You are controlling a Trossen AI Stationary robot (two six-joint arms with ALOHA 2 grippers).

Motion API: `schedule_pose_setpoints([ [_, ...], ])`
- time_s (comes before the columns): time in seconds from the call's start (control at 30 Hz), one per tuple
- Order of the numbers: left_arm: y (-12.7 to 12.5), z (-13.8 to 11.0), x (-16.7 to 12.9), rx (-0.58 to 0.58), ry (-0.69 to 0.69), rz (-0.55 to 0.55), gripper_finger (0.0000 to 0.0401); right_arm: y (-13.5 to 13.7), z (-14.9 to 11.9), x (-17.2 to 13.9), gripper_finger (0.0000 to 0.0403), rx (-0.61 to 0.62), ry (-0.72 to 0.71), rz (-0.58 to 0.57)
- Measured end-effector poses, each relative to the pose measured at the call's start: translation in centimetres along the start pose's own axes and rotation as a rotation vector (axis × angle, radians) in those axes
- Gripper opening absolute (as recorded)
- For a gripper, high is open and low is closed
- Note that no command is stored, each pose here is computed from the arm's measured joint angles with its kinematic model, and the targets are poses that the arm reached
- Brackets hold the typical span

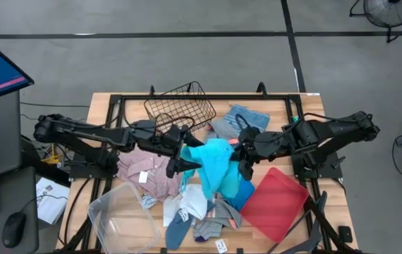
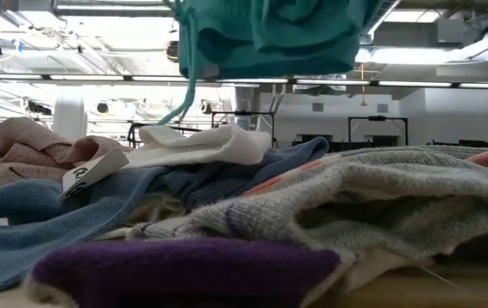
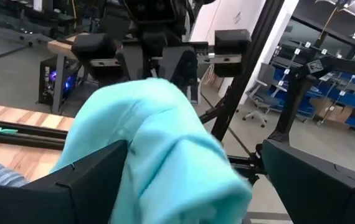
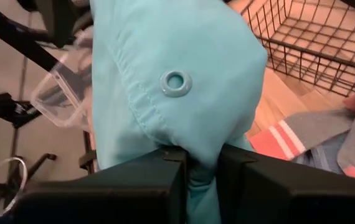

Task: Pick & Place Cloths
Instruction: Put the light blue shorts into the transparent bin

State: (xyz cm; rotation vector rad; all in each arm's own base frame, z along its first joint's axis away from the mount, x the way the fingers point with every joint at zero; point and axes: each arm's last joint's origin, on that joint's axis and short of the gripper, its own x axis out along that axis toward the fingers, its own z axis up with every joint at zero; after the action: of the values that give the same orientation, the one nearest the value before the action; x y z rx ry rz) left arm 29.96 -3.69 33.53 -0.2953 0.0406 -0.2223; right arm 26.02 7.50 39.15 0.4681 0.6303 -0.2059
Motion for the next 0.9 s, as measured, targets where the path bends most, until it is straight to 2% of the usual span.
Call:
schedule_pose_setpoints([
  [0.4,0.5,-1.7,1.7,-0.035,0.033,0.005,0.0356,0.7,-0.3,2.7,0.0034,-0.003,0.041,-0.004],
  [0.73,0.9,-2.8,2.5,-0.044,0.077,0.014,0.0305,1.3,0.3,2.6,0.0034,-0.008,-0.012,0.079],
  [0.9,1.0,-3.3,2.5,-0.09,0.132,-0.035,0.0304,1.4,0.4,2.6,0.0033,-0.007,-0.015,0.083],
])
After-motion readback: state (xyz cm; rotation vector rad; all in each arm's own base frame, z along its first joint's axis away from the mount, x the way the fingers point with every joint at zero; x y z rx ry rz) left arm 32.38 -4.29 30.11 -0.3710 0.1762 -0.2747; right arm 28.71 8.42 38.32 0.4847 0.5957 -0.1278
